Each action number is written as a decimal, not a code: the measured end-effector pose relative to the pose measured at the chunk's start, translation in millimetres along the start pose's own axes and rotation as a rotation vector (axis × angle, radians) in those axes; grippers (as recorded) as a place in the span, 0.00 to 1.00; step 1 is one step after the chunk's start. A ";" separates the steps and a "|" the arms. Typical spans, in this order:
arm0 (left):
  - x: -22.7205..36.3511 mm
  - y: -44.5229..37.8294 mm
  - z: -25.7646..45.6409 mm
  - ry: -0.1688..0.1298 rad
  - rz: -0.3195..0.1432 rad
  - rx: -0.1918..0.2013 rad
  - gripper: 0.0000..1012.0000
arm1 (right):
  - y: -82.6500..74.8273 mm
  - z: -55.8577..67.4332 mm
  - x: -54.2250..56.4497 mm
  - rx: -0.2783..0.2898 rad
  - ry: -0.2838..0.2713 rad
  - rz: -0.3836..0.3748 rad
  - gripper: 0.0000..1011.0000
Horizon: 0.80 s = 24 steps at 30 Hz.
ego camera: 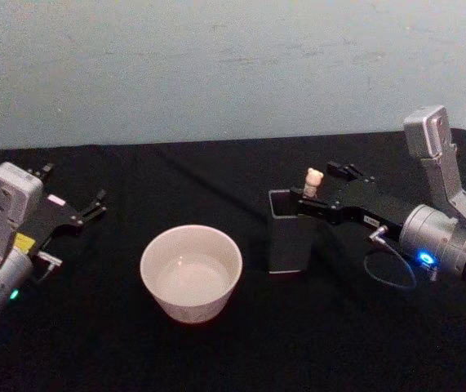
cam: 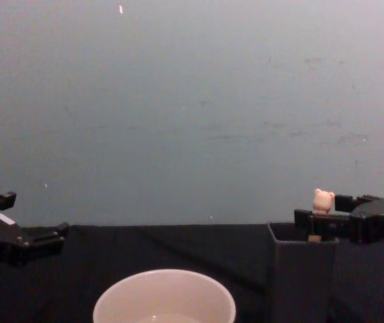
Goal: Pick up the stirring spoon with one hand, stir inside the cup, then place it back in its original position.
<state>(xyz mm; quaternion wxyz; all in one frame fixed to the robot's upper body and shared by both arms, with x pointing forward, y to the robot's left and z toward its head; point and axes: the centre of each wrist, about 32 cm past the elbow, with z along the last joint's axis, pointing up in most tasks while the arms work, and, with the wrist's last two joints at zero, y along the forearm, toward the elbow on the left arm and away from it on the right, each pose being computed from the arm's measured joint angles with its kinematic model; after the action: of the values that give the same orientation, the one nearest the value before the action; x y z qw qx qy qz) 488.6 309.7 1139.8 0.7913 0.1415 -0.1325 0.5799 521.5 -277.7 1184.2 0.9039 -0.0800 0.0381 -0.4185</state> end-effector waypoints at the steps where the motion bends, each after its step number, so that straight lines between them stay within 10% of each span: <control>1: 0.0 0.0 0.0 0.000 0.000 0.000 0.99 | 0.0 0.0 0.0 0.000 0.000 0.000 0.99; 24: 0.0 0.0 0.0 0.000 0.000 0.000 0.99 | -0.5 0.0 -0.1 0.002 0.000 -0.001 0.98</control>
<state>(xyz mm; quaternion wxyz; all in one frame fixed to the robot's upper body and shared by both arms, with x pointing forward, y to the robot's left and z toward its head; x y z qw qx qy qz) 488.6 309.7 1139.8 0.7913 0.1415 -0.1325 0.5799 521.1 -278.0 1184.3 0.9037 -0.0791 0.0374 -0.4192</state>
